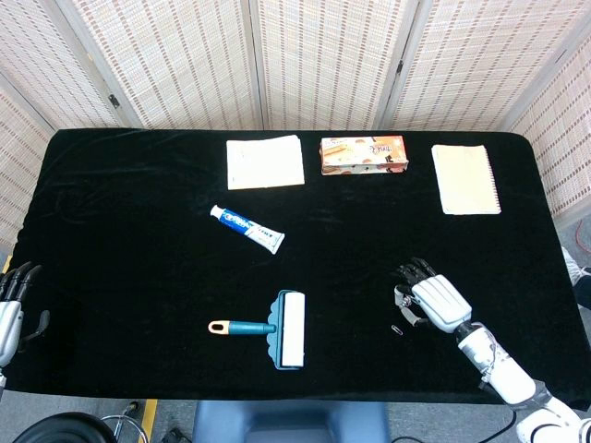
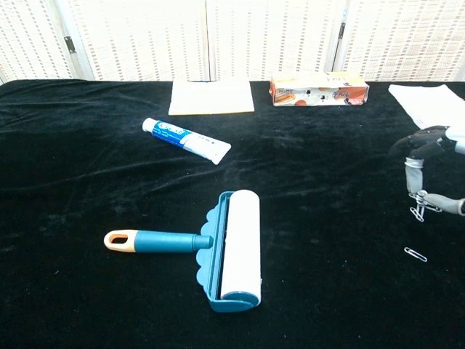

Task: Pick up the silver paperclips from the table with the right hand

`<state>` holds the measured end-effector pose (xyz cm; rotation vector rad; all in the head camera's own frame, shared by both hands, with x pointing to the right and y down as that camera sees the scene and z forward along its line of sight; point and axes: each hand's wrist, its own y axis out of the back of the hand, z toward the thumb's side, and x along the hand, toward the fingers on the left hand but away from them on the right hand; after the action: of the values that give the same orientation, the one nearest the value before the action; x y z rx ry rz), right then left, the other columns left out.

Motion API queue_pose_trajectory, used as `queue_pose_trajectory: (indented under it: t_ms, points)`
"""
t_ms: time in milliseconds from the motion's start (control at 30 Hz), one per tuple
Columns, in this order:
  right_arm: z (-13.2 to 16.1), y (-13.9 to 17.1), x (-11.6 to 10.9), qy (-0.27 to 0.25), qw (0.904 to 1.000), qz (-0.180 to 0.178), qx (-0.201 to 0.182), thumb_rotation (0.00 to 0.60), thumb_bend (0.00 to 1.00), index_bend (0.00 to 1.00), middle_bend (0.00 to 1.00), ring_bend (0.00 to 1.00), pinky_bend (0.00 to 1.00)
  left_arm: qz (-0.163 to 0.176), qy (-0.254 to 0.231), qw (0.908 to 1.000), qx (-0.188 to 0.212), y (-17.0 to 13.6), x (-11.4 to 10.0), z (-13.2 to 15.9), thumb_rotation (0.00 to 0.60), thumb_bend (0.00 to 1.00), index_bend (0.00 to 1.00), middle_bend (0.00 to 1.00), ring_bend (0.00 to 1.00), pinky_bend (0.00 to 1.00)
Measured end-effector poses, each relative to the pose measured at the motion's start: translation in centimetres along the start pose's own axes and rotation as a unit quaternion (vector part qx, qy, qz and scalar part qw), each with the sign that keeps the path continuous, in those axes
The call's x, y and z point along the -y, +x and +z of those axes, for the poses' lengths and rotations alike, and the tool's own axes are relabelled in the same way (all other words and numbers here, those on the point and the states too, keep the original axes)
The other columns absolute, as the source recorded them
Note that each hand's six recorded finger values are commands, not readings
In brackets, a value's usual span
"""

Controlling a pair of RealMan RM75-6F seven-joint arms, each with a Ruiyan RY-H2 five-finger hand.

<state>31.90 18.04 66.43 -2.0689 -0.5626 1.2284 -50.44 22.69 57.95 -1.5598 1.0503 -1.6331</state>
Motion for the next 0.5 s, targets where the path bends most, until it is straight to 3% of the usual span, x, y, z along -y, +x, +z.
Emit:
queue_pose_trajectory:
  t_ms: [500]
  points:
    - [-0.6, -0.6, 1.8, -0.017, 0.9997, 0.016, 0.004, 0.6, 0.68, 1.0, 0.21, 0.12, 0.0, -0.004, 0.0, 1.0, -0.002, 0.2, 0.2, -0.1, 0.6, 0.56, 0.03, 0.06, 0.07, 0.0]
